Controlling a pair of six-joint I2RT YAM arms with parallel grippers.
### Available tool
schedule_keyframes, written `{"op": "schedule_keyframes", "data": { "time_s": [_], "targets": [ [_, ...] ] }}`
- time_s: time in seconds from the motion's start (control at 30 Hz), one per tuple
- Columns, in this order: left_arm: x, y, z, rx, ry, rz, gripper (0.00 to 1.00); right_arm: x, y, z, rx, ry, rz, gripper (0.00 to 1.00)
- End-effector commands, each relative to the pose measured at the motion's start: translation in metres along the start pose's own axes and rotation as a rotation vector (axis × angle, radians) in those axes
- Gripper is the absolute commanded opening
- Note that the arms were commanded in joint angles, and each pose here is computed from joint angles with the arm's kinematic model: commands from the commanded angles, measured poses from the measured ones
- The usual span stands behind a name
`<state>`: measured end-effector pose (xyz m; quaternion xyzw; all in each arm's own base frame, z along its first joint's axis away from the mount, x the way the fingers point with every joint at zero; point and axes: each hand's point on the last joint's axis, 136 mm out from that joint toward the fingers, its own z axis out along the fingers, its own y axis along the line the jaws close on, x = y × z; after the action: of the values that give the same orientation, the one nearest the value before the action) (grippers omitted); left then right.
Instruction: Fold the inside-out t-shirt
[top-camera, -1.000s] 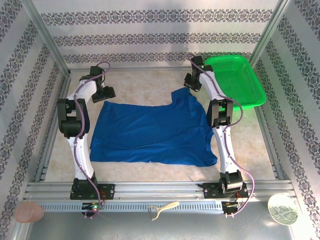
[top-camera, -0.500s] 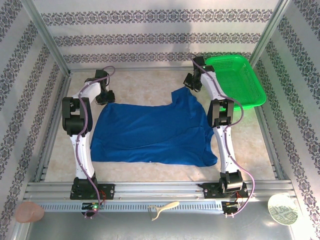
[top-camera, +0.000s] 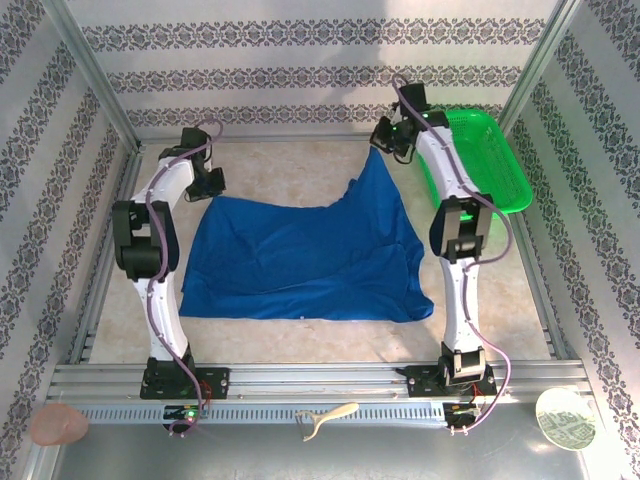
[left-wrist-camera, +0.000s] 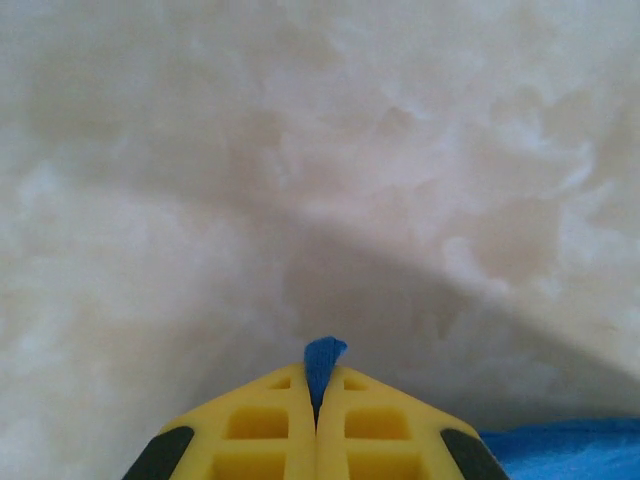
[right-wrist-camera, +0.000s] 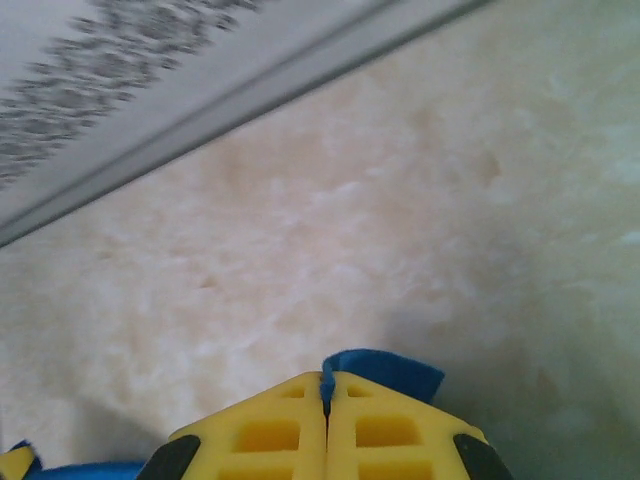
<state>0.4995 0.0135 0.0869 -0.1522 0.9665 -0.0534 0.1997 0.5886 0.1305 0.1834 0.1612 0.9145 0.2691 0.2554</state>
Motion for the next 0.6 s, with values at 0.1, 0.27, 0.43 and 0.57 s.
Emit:
{"op": "schedule_keyframes", "data": {
  "time_s": [0.1, 0.27, 0.43, 0.57],
  "targets": [
    [0.015, 0.029, -0.031, 0.001, -0.036, -0.117, 0.0, 0.019, 0.022, -0.068, -0.07, -0.116, -0.043, 0.0],
    [0.039, 0.045, -0.031, 0.032, -0.009, -0.205, 0.0, 0.058, 0.006, -0.094, -0.082, -0.148, -0.01, 0.0],
    [0.06, 0.048, -0.038, 0.08, -0.016, -0.274, 0.0, 0.105, -0.019, -0.112, -0.062, -0.151, 0.012, 0.0],
    [0.081, 0.047, -0.036, 0.102, 0.012, -0.311, 0.0, 0.134, -0.036, -0.124, -0.042, -0.158, 0.022, 0.0]
  ]
}}
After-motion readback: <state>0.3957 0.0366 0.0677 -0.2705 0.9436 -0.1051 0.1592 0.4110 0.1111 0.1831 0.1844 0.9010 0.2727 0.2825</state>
